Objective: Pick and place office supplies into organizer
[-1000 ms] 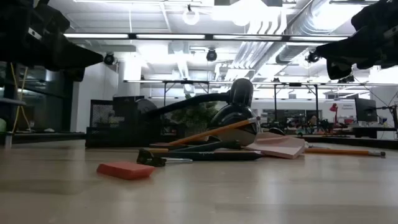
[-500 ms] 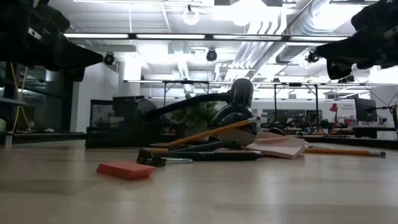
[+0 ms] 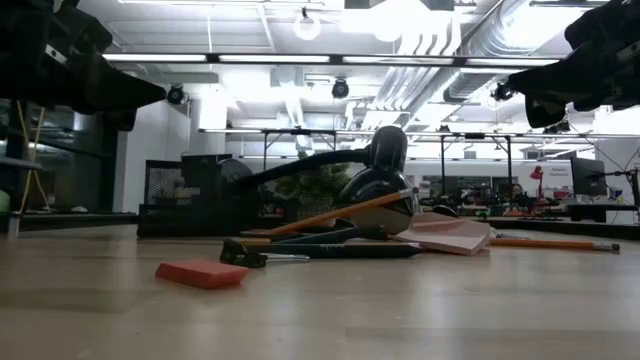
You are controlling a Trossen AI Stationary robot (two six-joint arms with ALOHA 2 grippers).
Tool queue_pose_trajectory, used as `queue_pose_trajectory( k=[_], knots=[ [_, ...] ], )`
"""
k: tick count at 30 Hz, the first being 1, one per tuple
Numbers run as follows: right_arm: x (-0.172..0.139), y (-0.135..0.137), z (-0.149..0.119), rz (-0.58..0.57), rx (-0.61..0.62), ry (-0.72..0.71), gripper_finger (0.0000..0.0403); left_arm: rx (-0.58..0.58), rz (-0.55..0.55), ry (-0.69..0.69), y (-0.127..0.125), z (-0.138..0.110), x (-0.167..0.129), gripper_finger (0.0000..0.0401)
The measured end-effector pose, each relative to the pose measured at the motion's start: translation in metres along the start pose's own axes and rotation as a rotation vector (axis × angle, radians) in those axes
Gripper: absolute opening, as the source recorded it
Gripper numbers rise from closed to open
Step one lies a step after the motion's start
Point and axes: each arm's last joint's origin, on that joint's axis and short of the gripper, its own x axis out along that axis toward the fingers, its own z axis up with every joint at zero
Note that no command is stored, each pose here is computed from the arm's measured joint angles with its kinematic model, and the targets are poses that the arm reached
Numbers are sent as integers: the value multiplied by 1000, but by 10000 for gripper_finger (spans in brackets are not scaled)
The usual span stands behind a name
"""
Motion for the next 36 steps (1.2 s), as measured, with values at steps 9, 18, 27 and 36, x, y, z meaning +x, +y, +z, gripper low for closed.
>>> queue_pose_trajectory(
  k=[9,18,27,36],
  knots=[
    [0,0,0,0,0,0,1,0,0,0,0,0,0,1],
    [0,0,0,0,0,0,7,0,0,0,0,0,0,1],
    [0,0,0,0,0,0,7,0,0,0,0,0,0,1],
    [0,0,0,0,0,0,8,0,0,0,0,0,0,1]
  ],
)
